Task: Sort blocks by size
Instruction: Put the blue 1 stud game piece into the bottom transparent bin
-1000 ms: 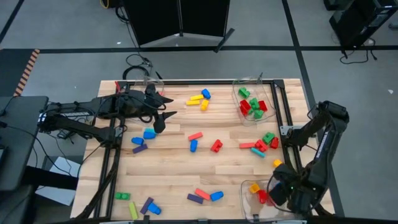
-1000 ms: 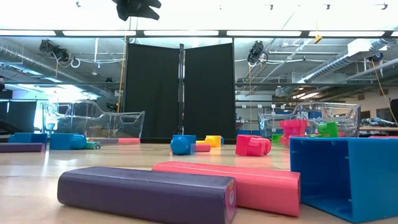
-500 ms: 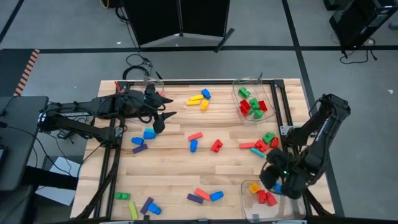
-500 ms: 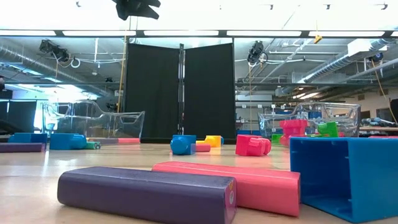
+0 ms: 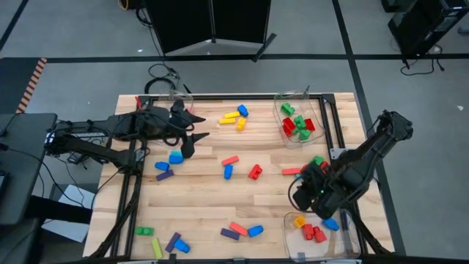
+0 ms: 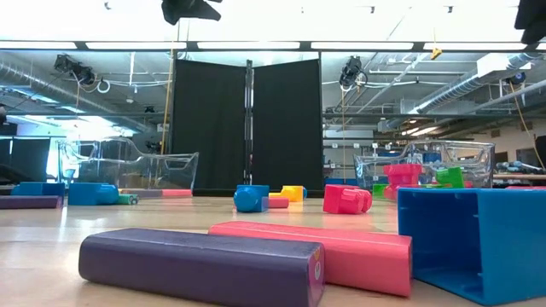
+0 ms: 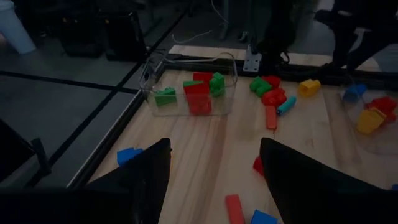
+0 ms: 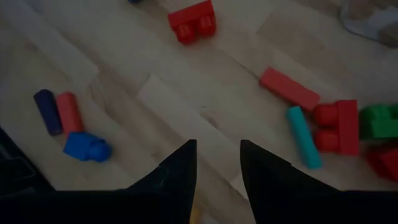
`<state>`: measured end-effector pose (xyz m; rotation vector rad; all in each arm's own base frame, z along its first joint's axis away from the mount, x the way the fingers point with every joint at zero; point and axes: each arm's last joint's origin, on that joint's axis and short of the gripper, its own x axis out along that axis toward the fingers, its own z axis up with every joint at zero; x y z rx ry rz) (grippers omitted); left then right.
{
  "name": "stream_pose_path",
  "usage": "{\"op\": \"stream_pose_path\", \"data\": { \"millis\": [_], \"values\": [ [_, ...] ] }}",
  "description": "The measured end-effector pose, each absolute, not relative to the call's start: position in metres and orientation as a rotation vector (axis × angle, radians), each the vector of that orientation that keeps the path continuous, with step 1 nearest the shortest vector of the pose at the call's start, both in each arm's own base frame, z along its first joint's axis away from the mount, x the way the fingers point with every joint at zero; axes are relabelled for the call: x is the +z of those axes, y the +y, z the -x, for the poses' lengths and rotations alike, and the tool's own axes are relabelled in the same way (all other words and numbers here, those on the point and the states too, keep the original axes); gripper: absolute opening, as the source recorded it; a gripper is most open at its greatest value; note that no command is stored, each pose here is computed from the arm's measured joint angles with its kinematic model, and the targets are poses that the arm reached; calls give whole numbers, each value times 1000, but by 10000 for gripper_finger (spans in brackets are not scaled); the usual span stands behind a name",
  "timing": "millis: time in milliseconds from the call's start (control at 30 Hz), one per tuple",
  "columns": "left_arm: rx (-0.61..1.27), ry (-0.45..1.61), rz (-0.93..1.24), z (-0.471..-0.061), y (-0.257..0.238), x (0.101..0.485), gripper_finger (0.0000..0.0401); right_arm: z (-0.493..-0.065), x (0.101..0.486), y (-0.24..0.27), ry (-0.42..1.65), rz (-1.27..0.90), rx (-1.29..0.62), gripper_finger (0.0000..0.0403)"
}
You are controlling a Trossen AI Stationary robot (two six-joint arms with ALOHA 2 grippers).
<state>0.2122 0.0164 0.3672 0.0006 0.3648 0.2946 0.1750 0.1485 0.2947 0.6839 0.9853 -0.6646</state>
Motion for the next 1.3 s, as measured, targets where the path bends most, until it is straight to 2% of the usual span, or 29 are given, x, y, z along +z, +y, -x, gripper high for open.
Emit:
{"op": "stream_pose_path", "data": {
  "millis": [267,567,867,1033,1300],
  "values": [
    [281,304,-10,-214,16,373,257,-178,295,145,981,-692,-678,132],
    [327,296,37,-214,17,373,307,-177,290,145,984,-686,-685,132],
    [452,302,25,-219,20,370,310,-177,290,144,969,-662,-690,132],
    [447,359,51,-240,10,358,310,-172,288,143,1022,-624,-706,132],
    [621,429,241,-289,-9,343,310,-161,288,145,1083,-530,-701,132]
  ]
}}
